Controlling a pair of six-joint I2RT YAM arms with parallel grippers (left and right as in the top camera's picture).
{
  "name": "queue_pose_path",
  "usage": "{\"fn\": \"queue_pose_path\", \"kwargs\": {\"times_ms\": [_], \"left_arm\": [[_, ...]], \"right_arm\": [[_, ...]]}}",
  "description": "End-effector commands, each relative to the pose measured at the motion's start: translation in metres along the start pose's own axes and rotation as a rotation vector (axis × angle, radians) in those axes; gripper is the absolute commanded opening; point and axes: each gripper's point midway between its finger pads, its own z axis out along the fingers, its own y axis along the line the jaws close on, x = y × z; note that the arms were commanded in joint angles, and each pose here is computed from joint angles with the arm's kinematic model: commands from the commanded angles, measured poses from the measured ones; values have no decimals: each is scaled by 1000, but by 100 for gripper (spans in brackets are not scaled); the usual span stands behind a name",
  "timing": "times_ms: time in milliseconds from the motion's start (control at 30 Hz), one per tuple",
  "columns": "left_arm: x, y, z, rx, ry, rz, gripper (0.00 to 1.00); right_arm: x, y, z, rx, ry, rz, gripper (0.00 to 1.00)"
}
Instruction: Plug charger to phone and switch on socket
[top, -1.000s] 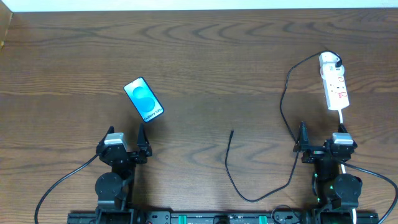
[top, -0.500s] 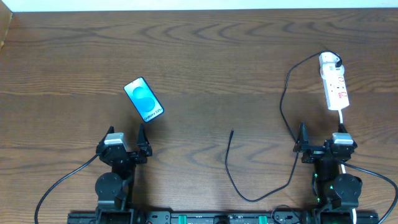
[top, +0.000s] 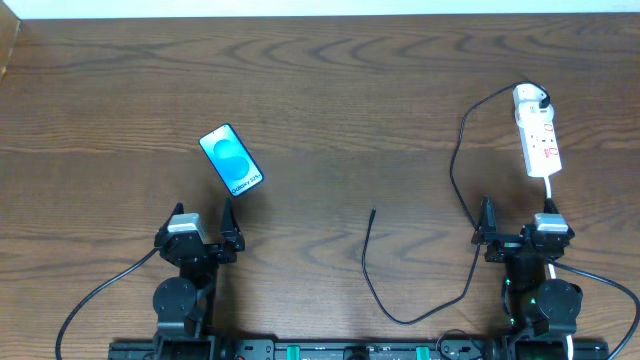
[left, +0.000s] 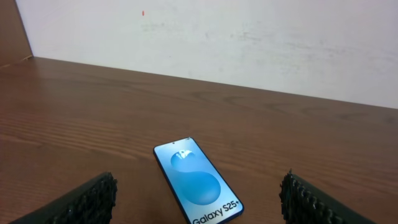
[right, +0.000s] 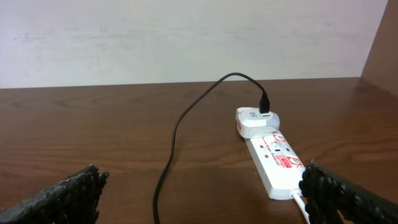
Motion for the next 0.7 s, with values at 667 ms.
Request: {"fn": "queue_pose_path", "kwargs": {"times_ms": [667], "left_arm": [[-53,3,14,-100,312,37,84]], "right_arm": [[1,-3,0,14,4,9,99]]}}
